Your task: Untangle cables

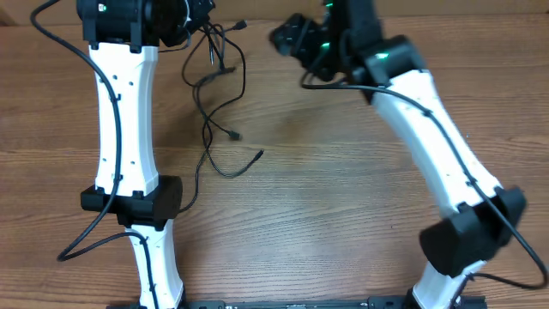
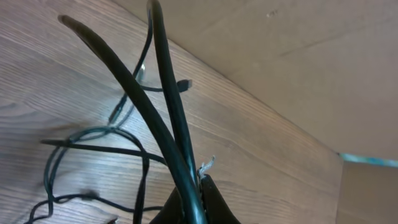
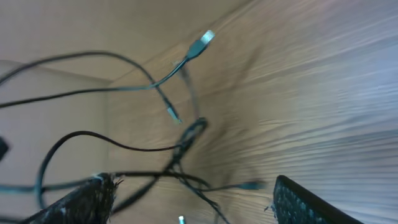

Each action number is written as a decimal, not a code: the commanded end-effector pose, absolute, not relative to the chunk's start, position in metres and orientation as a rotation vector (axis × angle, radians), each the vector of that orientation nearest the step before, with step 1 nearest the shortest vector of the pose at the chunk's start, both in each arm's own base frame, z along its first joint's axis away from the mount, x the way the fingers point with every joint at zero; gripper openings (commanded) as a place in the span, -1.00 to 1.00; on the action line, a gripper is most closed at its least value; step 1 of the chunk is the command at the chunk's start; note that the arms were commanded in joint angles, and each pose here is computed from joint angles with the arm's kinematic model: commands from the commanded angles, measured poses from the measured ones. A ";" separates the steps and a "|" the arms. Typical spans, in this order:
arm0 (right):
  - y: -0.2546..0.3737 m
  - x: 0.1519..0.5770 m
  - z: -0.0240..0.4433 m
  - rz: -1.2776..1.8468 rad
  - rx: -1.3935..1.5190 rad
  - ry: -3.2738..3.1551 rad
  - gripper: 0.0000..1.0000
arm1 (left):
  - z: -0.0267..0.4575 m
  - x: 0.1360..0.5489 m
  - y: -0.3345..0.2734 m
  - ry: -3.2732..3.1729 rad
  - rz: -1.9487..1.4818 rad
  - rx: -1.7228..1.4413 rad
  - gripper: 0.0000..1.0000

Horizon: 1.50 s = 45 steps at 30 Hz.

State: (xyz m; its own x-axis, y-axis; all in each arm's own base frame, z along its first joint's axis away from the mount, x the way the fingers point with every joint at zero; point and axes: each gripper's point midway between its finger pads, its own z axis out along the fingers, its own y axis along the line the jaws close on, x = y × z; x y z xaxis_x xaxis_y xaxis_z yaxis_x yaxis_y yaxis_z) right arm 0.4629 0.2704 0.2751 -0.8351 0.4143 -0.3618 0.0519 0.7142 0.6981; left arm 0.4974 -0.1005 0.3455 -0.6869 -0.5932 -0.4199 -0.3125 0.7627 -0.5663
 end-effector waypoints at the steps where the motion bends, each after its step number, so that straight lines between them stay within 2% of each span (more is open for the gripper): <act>1: 0.307 0.451 0.277 1.041 0.339 2.413 0.60 | 0.367 0.488 -0.105 2.312 -0.619 -0.628 -0.92; 14: 0.355 0.438 0.298 1.187 0.224 2.339 0.57 | 0.355 0.482 -0.082 2.335 -0.425 -0.661 -0.92; 26: 0.367 0.440 0.276 1.108 0.242 2.363 0.55 | 0.354 0.480 -0.089 2.351 -0.445 -0.641 -0.92; 29: 0.371 0.442 0.263 1.101 0.247 2.388 0.38 | 0.353 0.478 -0.093 2.362 -0.446 -0.633 -0.92; 37: 0.387 0.443 0.248 1.110 0.223 2.394 0.22 | 0.352 0.475 -0.105 2.384 -0.464 -0.577 -0.92; 38: 0.388 0.443 0.250 1.116 0.217 2.387 0.14 | 0.352 0.474 -0.106 2.387 -0.463 -0.574 -0.92; 40: 0.390 0.443 0.251 1.122 0.212 2.381 -0.92 | 0.351 0.473 -0.107 2.393 -0.456 -0.568 -0.92; 45: 0.384 0.441 0.249 1.100 0.218 2.402 -0.92 | 0.350 0.475 -0.094 2.383 -0.353 -0.532 -0.92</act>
State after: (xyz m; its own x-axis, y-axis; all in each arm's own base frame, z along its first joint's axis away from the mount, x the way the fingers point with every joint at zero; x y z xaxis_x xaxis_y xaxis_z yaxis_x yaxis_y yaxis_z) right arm 0.4411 0.3875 0.2468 -0.8728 0.3343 -0.3557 -0.0554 0.6561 0.7526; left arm 0.4811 -0.1008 0.3291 -0.7232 -0.5068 -0.4692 -0.3243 0.8490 -0.4172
